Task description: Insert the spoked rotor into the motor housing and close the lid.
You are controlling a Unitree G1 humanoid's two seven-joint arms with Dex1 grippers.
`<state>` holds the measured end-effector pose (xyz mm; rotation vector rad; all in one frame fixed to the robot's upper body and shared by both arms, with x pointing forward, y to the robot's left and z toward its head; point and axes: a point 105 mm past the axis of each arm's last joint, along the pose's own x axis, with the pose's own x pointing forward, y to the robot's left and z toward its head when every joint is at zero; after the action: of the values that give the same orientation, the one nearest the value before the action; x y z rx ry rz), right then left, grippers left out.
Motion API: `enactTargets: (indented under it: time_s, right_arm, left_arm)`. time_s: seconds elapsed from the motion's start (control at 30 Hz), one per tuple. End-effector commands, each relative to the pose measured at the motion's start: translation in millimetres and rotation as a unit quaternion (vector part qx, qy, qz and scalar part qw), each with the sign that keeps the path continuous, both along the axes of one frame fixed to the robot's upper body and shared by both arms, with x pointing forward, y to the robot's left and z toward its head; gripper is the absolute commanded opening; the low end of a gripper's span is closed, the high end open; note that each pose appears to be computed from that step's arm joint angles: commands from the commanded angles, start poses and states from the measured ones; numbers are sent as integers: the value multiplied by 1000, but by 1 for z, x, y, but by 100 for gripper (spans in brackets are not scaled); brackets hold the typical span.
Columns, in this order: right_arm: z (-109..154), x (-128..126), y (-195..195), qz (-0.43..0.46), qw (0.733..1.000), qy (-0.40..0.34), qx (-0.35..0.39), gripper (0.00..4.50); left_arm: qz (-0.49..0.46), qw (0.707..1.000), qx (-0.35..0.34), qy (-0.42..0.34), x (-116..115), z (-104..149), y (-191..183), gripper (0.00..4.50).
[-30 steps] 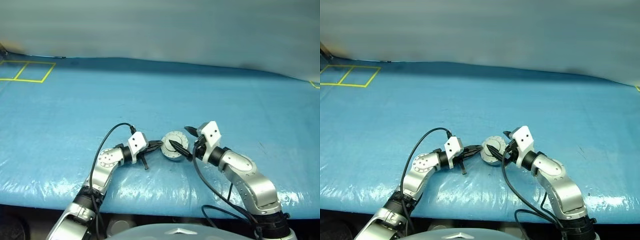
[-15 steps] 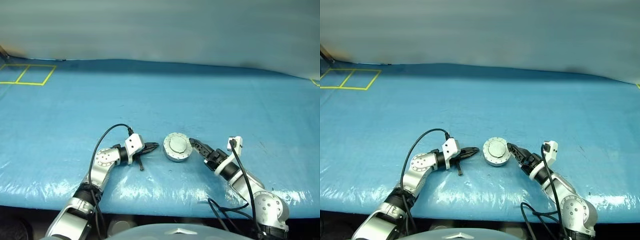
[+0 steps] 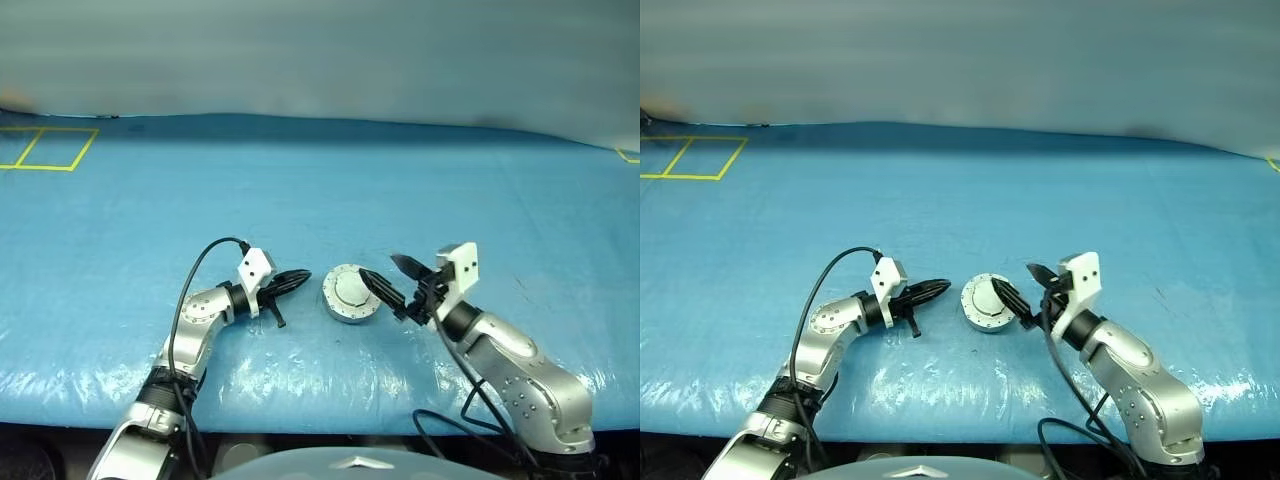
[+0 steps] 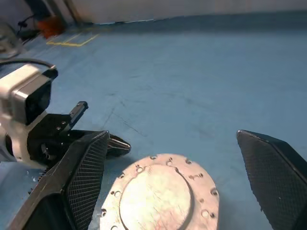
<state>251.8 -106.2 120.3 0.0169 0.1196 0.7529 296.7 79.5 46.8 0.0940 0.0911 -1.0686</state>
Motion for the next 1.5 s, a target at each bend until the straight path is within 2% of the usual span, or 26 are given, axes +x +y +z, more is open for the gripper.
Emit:
enactTargets:
  time_s: [0.03,0.2,0.3,0.47,0.53,0.63,0.73,0.8,0.83,1.13,1.33,1.5]
  right_arm:
    - [-10,-9,17,56,996,-18,-67,447]
    - [-33,-3,11,44,995,5,-93,447]
    - [-39,4,6,25,995,9,-96,447]
    - [-46,3,9,35,995,29,-93,447]
    - [-52,3,9,37,992,30,-113,447]
    - [-54,3,12,38,994,40,-96,447]
    - [-54,3,13,37,994,35,-101,387]
    - [-57,5,12,28,993,34,-110,321]
    - [-58,6,11,25,993,36,-113,302]
    - [-73,7,9,11,990,52,-133,302]
    - [-93,3,2,10,982,77,-170,302]
    - [-91,1,2,13,983,79,-162,302]
  left_arm:
    - [-26,999,-29,-6,-11,16,-8,0]
    - [-28,999,-27,-5,-16,21,-9,0]
    - [-27,999,-26,-4,-17,22,-8,0]
    - [-23,1000,-15,-2,-20,18,-4,0]
    - [-20,1000,-12,-3,-20,16,-3,0]
    - [-18,1000,-11,-3,-19,15,-3,0]
    - [-20,1000,-11,-3,-19,15,-3,0]
    - [-22,1000,-10,-4,-19,14,-4,0]
    - [-22,1000,-10,-5,-18,14,-4,0]
    - [-30,999,-9,-9,-17,11,-9,0]
    - [-47,999,-21,-12,-19,13,-16,0]
    - [-62,998,-21,-14,-20,13,-25,0]
